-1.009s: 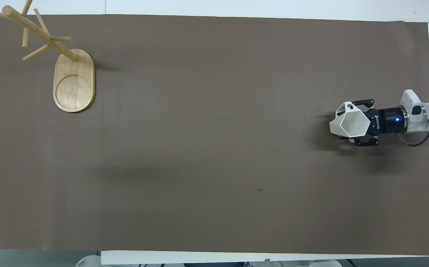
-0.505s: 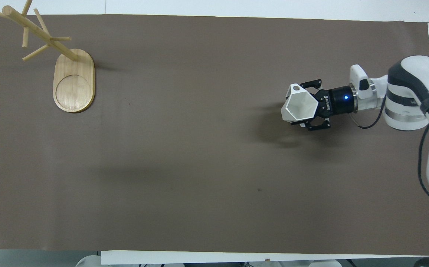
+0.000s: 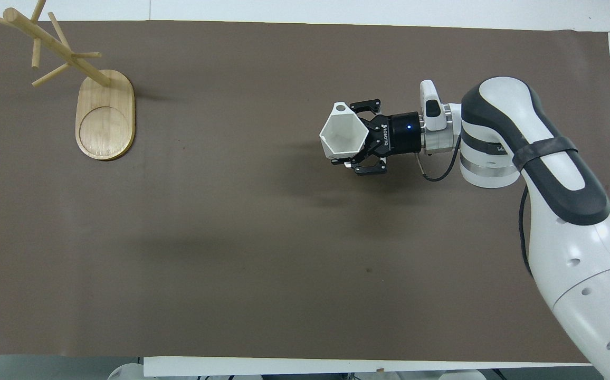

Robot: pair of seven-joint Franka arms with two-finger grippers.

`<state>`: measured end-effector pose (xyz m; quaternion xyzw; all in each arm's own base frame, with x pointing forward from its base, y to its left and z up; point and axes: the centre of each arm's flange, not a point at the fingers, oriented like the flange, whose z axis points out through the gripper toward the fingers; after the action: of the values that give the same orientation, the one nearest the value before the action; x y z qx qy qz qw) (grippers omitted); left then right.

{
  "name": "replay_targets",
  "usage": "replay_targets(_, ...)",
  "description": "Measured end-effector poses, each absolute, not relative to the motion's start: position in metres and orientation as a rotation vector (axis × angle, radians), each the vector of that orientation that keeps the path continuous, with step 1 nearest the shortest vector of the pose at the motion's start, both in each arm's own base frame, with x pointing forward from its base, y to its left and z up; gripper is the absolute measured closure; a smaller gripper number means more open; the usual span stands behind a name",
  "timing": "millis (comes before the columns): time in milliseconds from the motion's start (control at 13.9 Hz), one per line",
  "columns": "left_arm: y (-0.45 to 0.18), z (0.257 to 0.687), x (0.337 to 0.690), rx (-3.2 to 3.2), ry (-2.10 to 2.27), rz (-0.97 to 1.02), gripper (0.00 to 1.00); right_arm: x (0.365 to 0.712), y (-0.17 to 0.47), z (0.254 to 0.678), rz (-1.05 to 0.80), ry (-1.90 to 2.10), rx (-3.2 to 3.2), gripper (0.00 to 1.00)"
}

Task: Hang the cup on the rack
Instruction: 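Carry the white mug with the right gripper toward the table center, then grasp the mug with the left gripper while the right gripper holds it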

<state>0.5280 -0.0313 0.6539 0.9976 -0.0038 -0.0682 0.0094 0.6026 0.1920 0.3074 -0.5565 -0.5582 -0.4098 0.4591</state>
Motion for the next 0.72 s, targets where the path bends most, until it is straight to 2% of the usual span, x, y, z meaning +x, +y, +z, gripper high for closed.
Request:
replay_targets(505, -0.037, 0.654, 0.528, 3.113, -0.027, -0.209, 0.00, 0.588, 0.261, 0.308, -1.036, -1.352, -1.387, 0.22)
replay_targets(721, -0.076, 0.655, 0.524, 3.110, -0.142, -0.209, 0.00, 0.586, 0.270, 0.309, -1.056, -1.321, -1.391, 0.22)
